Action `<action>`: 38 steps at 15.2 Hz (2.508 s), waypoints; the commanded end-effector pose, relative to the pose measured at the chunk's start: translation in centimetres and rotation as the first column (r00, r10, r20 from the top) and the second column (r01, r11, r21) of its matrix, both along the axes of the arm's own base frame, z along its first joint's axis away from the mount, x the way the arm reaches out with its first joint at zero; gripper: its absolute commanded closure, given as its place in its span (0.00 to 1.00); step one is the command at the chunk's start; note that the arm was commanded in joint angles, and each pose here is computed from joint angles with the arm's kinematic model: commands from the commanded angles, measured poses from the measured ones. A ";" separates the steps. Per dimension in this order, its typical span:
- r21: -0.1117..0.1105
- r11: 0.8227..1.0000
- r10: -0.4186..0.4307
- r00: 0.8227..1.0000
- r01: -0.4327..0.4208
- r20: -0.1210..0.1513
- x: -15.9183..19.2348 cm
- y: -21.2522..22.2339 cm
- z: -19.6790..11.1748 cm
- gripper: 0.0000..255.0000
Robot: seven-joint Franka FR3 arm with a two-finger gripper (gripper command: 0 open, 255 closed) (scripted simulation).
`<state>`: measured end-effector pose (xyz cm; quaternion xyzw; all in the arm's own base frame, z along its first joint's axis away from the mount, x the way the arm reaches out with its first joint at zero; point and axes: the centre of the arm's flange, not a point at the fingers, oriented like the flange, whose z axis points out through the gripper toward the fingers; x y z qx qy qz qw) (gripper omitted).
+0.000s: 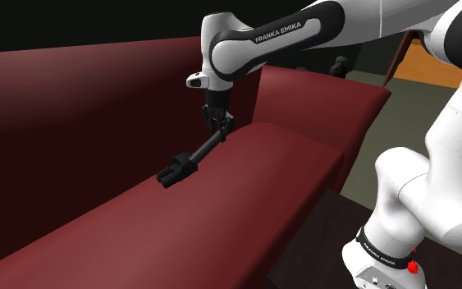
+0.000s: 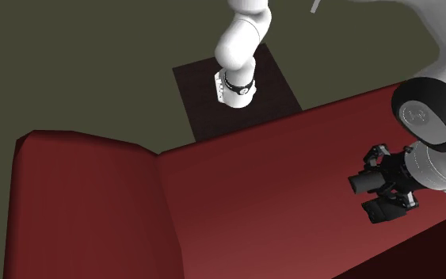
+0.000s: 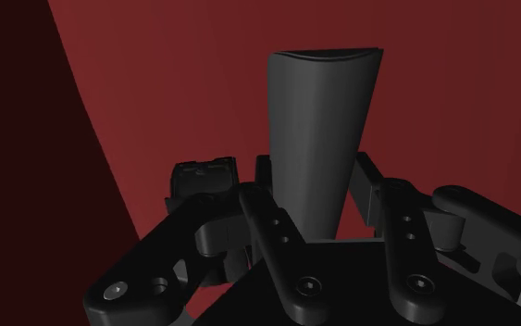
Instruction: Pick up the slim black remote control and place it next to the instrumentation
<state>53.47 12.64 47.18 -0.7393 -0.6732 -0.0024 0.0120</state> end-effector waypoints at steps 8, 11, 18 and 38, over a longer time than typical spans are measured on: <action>0.000 1.000 -0.001 1.000 0.001 0.000 0.6 0.6 -4.8 1.00; 0.000 1.000 -0.001 1.000 0.001 0.000 0.6 0.6 -6.4 1.00; 0.000 1.000 -0.001 1.000 0.001 0.000 0.6 0.6 -10.1 1.00; 0.000 1.000 -0.001 1.000 0.001 0.000 0.6 0.6 -11.2 0.00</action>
